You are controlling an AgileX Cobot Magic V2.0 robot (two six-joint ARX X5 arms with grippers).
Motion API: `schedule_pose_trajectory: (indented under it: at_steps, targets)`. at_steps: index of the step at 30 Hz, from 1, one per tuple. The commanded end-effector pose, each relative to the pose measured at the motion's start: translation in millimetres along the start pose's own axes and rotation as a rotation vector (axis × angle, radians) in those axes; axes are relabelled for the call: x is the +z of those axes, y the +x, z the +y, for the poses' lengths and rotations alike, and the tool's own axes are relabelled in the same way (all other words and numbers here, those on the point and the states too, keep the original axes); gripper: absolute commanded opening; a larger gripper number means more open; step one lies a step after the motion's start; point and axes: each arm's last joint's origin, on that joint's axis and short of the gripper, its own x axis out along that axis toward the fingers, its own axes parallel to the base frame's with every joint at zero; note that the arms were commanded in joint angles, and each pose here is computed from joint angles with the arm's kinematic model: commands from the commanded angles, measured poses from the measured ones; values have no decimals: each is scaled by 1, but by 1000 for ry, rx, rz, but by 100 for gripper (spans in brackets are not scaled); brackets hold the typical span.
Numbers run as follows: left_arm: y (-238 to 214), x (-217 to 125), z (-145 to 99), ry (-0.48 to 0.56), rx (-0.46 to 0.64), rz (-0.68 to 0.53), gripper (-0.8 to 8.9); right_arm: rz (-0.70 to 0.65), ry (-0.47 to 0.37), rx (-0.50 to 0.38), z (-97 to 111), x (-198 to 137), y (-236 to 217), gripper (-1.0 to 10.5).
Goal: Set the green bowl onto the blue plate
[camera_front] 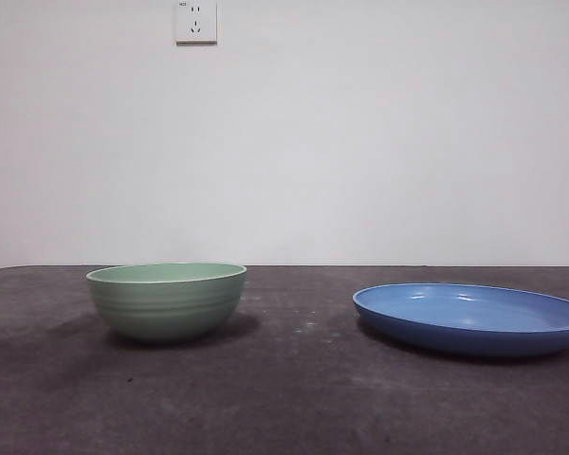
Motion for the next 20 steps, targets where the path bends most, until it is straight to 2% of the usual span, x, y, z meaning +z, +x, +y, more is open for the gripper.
schedule_pose_trajectory:
  at_steps: [1,8,15,20]
  targets:
    - [3,10,2,3,27,-22,407,-20,-13,3,2,4,-3,410]
    - [24,40,10,-17,60,2,406,-25,-16,2,2,5,-3,410]
    - [69,75,23,-11,178,110,406,-26,-17,2,2,5,-3,410]
    - [110,88,36,-15,218,199,406,-27,-17,2,2,5,-3,410]
